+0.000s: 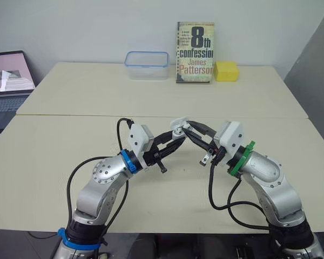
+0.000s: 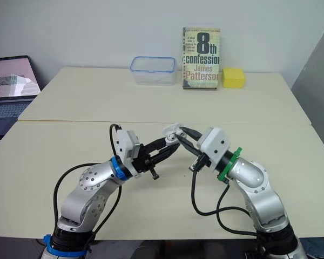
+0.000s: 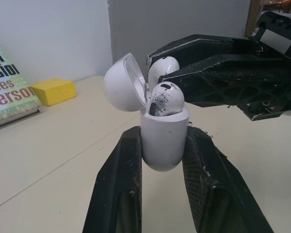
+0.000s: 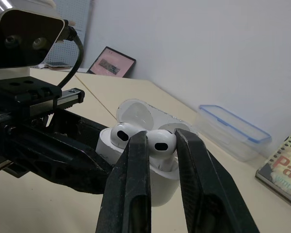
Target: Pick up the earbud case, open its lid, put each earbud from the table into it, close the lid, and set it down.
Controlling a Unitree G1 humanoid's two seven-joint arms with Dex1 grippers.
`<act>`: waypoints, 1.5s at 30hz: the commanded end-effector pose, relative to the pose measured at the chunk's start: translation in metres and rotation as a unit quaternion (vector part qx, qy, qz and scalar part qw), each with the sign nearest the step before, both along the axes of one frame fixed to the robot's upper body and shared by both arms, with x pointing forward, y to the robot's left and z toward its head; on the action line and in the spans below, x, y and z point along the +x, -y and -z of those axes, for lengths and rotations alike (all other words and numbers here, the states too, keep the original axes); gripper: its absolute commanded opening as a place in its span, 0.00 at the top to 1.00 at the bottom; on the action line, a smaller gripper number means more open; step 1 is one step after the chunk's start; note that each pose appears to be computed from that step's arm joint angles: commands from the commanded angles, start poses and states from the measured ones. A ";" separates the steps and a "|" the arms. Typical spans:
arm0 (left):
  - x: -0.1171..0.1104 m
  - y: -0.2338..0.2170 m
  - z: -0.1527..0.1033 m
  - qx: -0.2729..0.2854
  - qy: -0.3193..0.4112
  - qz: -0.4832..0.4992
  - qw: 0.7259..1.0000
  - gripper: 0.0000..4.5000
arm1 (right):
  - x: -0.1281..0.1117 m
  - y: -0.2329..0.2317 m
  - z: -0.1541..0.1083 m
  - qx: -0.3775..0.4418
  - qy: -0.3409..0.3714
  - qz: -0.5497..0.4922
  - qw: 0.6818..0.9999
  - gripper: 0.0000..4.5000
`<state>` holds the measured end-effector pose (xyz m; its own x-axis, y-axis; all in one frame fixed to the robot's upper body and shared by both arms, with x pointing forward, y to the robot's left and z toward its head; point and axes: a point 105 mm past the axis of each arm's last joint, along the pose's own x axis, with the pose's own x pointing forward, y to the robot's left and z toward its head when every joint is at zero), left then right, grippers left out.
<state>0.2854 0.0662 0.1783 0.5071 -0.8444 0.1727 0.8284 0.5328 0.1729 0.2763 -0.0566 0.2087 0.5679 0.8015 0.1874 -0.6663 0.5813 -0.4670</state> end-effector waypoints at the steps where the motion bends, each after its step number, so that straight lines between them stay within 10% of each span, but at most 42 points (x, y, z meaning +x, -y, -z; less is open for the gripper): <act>1: -0.002 -0.001 -0.016 -0.009 0.035 -0.001 0.999 0.82 | -0.010 -0.003 0.000 0.002 -0.010 -0.026 1.000 0.70; 6: -0.002 -0.001 -0.015 -0.008 0.034 -0.001 0.999 0.82 | -0.020 0.004 -0.007 -0.004 -0.013 -0.038 0.999 0.32; 21: -0.006 0.010 -0.005 0.010 0.014 0.061 0.998 0.82 | 0.009 0.046 -0.083 -0.080 -0.014 -0.043 0.996 0.31; 31: -0.014 0.024 0.005 0.038 0.006 0.131 0.991 0.82 | 0.032 0.026 -0.058 -0.258 -0.104 -0.151 0.949 0.98; 45: -0.014 0.025 0.006 0.039 0.009 0.131 0.991 0.82 | 0.016 0.021 -0.033 -0.344 -0.169 -0.237 0.893 1.00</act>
